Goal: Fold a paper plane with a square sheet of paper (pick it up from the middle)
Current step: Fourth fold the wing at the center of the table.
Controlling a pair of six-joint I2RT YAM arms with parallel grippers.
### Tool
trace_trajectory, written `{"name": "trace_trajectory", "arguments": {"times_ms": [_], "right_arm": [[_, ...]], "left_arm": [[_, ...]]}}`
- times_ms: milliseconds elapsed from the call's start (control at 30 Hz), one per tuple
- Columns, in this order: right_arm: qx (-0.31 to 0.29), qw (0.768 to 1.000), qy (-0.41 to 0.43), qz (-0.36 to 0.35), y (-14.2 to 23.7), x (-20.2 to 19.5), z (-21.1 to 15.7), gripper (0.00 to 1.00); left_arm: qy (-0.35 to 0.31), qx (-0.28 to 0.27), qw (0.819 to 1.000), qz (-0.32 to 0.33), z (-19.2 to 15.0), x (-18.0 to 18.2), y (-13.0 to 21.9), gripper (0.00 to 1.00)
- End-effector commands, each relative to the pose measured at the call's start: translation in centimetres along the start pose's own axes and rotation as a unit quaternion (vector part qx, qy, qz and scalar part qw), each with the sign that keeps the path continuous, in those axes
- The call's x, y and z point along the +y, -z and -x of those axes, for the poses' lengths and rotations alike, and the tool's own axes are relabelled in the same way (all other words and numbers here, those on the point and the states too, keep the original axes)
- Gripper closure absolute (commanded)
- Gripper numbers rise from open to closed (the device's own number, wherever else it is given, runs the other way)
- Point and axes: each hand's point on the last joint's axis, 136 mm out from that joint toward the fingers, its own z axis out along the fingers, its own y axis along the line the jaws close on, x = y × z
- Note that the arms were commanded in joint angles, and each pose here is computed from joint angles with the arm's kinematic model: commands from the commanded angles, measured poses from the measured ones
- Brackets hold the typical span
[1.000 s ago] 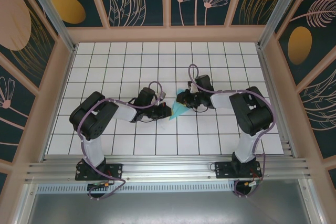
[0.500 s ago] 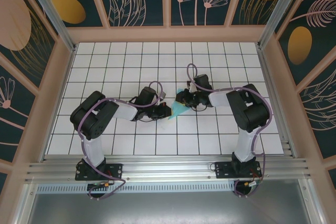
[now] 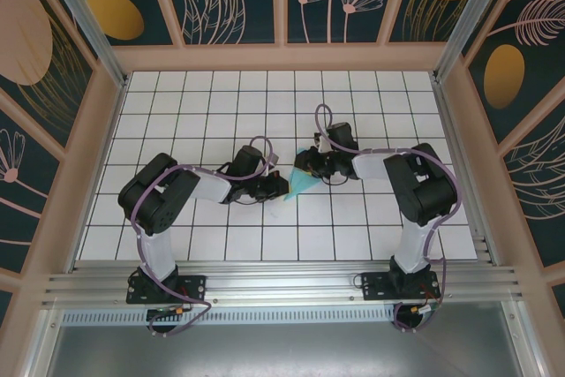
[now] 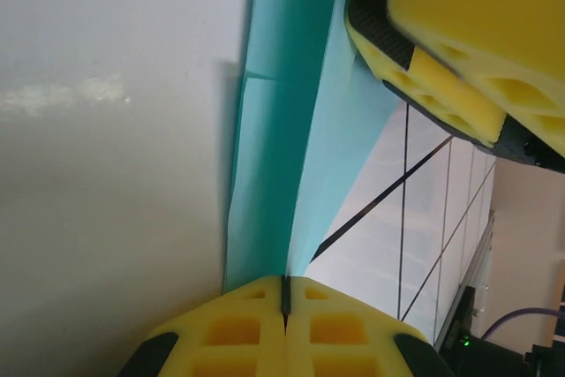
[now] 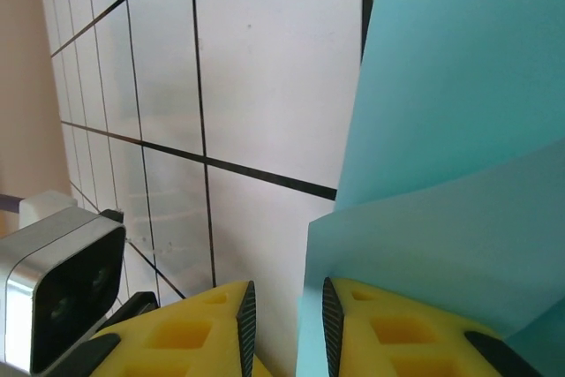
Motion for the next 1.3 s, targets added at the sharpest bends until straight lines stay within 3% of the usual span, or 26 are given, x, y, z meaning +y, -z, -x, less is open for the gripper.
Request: {"name": "trace_trajectory", "arguments": {"times_ms": [0, 633, 933, 1267], "right_arm": [[0.000, 1.000, 0.017, 0.020, 0.4, 1.1, 0.3, 0.70], [0.024, 0.999, 0.012, 0.018, -1.6, -0.4, 0.0, 0.69], [0.014, 0.999, 0.029, 0.026, -0.7, 1.7, 0.6, 0.67], [0.035, 0.999, 0.027, 0.022, -2.3, 1.5, 0.1, 0.68]], "left_arm": [[0.017, -0.006, 0.999, -0.027, 0.4, -0.8, 0.3, 1.00], [0.074, -0.017, 0.997, -0.004, 0.2, 1.8, 0.4, 1.00], [0.055, -0.027, 0.998, 0.023, 0.1, 3.0, 0.6, 1.00], [0.053, -0.031, 0.998, 0.014, 0.4, 2.3, 0.7, 1.00]]}}
